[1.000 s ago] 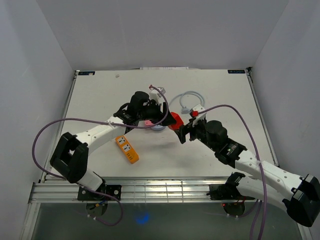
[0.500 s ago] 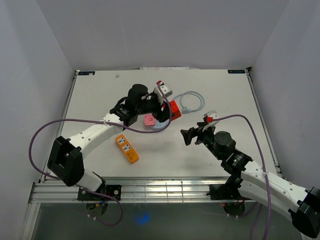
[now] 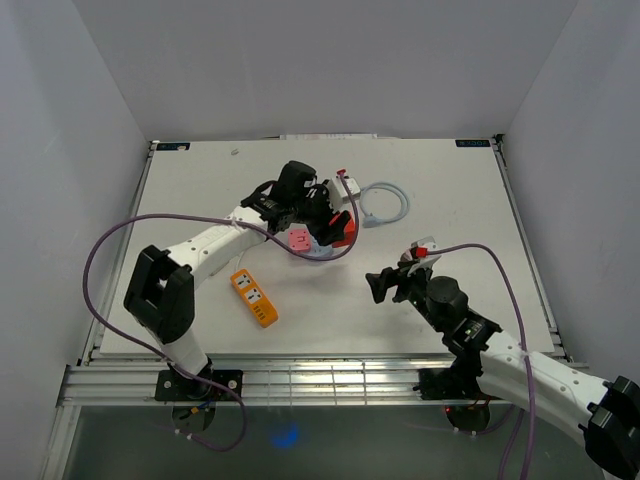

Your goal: Insert the plug

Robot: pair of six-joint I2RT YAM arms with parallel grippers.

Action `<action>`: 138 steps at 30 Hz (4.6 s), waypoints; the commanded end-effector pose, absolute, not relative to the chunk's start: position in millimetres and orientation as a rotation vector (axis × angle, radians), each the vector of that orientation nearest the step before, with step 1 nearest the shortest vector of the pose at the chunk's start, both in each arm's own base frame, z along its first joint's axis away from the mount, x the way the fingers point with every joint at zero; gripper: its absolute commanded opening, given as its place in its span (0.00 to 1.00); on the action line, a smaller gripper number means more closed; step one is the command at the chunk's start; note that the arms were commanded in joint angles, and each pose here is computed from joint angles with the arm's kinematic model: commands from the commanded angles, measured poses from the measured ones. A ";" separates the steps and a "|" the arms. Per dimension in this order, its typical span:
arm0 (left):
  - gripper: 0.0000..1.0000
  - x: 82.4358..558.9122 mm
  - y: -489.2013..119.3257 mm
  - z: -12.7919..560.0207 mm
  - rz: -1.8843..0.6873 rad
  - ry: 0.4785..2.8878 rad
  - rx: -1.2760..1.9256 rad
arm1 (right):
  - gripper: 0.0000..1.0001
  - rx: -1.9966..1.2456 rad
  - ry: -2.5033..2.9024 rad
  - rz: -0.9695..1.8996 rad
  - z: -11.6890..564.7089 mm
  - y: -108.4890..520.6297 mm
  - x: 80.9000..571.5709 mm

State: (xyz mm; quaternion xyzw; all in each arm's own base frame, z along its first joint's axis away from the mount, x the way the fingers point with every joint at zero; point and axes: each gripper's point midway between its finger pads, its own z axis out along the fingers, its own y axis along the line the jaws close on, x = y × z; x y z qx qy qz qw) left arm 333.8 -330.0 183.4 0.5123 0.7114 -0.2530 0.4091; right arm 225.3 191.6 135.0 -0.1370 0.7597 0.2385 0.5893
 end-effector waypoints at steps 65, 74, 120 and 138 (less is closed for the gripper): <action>0.00 373.8 -304.3 122.0 -0.688 1.826 1.338 | 0.99 -0.265 1.722 0.556 145.4 190.3 232.3; 0.00 377.5 -302.3 120.6 -0.663 1.840 1.330 | 0.99 -0.275 1.714 0.567 146.6 191.9 230.8; 0.00 382.9 -306.9 133.0 -0.656 1.800 1.361 | 0.99 -0.289 1.733 0.556 143.0 194.3 232.6; 0.00 366.4 -300.1 106.0 -0.625 1.811 1.387 | 0.76 -0.322 1.731 0.568 158.5 206.9 239.9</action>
